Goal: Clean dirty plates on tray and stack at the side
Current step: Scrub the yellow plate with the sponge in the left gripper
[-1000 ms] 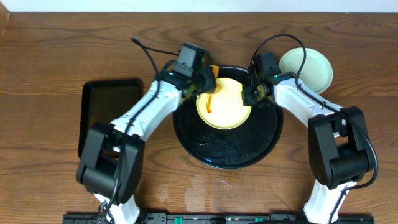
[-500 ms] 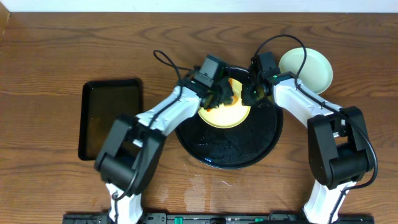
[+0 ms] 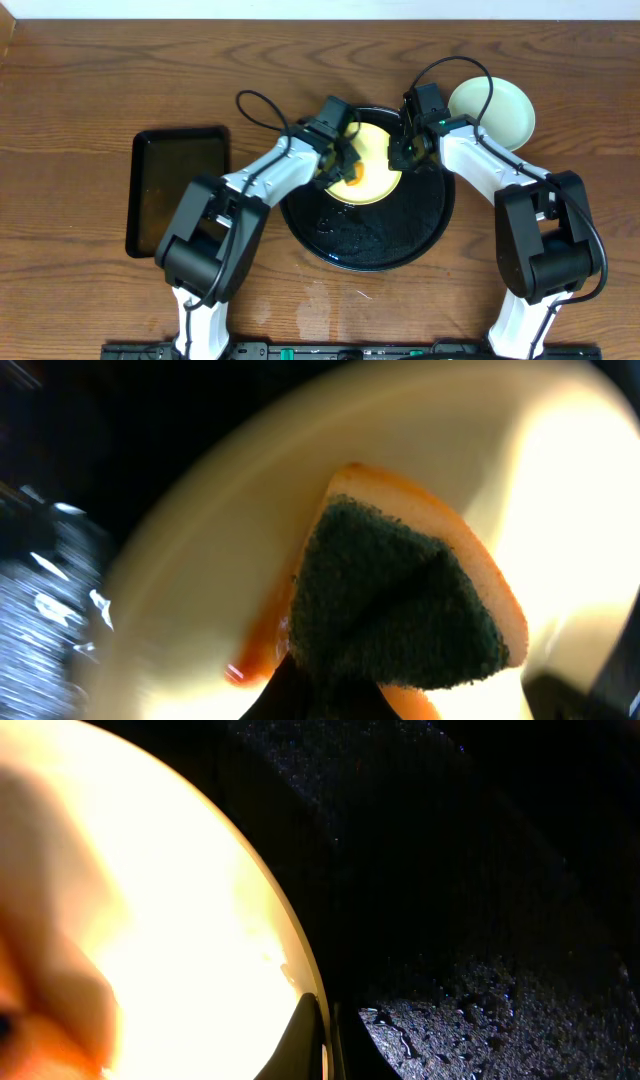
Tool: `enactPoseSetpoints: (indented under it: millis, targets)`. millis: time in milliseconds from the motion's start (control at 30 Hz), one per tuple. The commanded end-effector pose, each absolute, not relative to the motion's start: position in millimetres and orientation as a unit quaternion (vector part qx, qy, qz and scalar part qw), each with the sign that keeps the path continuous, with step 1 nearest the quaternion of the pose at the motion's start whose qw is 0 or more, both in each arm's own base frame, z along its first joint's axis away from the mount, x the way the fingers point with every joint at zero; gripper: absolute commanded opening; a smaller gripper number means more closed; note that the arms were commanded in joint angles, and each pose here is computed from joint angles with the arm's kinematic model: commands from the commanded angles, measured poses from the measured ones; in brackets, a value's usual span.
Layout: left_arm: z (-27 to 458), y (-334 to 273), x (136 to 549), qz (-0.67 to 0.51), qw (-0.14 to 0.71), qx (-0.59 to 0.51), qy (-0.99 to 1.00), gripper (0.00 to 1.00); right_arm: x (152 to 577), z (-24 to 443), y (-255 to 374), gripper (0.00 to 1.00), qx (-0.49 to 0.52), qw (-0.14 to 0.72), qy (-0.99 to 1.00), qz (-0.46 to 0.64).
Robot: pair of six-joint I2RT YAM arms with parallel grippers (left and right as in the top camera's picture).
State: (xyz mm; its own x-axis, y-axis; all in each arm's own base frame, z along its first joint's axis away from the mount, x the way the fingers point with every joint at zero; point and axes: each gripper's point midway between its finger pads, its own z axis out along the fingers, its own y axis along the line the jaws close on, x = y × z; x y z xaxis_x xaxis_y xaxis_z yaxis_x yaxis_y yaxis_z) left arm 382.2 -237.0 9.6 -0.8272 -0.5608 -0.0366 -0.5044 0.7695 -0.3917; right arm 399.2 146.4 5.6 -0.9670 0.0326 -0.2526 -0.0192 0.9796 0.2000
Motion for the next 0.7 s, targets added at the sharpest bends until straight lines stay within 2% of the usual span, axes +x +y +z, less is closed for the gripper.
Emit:
enactPoseSetpoints:
  millis: [0,133,333,467,667]
  targets:
    - [1,-188,395,-0.134,0.107,-0.289,0.942,0.08,391,-10,133,0.01,0.015,0.108,0.992,0.066]
    - [27,-165,416,-0.145,0.142,-0.282,0.938,0.07,391,-10,133,0.01,0.012,0.108,0.992,0.065]
    - [70,-162,435,-0.188,0.186,-0.278,0.923,0.07,391,-10,133,0.01,0.011,0.109,0.992,0.064]
    - [79,-199,434,-0.266,0.162,-0.241,0.919,0.08,391,-10,133,0.01,0.01,0.109,0.992,0.066]
    - [62,-245,424,-0.29,0.146,-0.185,0.928,0.08,392,-10,134,0.01,0.01,0.11,0.992,0.066]
